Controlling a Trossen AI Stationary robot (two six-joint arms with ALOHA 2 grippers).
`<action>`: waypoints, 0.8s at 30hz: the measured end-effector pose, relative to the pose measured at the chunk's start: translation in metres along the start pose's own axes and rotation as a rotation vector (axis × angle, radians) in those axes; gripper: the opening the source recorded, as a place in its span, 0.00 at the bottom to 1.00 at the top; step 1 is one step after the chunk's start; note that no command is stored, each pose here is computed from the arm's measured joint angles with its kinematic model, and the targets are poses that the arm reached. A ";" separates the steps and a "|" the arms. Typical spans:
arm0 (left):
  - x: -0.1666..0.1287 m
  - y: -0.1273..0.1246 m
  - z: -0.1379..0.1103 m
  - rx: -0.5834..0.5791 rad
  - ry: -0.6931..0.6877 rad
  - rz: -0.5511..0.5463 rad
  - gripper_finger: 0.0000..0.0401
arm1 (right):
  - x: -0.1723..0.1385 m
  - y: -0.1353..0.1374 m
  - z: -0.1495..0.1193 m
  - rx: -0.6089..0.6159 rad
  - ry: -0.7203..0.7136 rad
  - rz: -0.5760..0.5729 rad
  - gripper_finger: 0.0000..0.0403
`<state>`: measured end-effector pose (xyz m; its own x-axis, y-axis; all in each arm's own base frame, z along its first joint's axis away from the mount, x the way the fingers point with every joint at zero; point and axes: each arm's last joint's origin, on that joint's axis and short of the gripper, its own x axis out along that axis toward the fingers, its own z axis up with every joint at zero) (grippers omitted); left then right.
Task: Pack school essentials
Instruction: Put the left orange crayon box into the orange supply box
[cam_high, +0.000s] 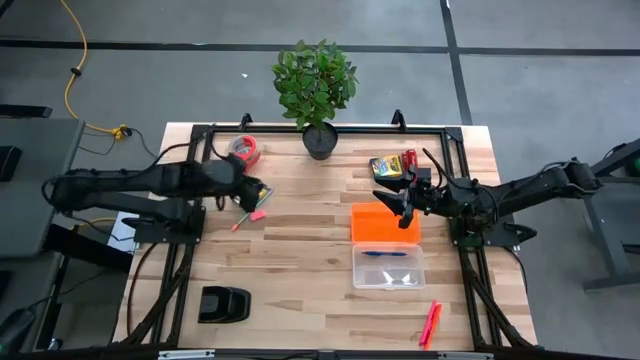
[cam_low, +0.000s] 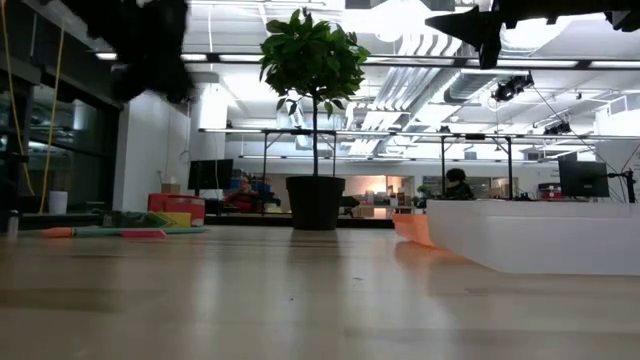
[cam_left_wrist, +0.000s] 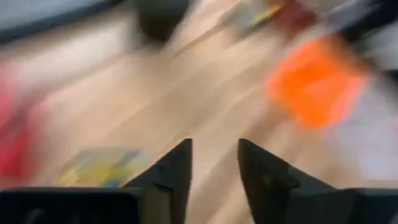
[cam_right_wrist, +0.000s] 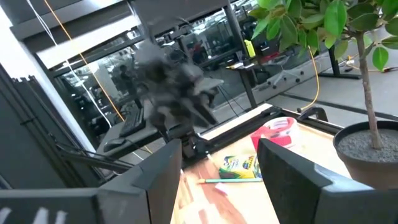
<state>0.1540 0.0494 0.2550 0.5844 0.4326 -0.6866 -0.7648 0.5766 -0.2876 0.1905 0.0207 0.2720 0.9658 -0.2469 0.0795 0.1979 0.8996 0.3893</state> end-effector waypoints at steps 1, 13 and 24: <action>0.004 0.009 -0.001 -0.025 0.054 0.074 0.36 | 0.000 0.000 0.000 0.001 0.001 -0.001 0.51; 0.063 0.073 0.005 -0.186 0.489 0.306 0.47 | 0.000 -0.002 -0.005 0.031 0.049 -0.023 0.51; 0.103 0.092 -0.004 -0.202 0.695 0.321 0.45 | 0.000 -0.002 -0.005 0.032 0.049 -0.023 0.51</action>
<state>0.1426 0.1443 0.1551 0.0747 -0.0139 -0.9971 -0.9405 0.3315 -0.0751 0.1909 0.0208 0.2665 0.9683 -0.2484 0.0256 0.2152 0.8818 0.4196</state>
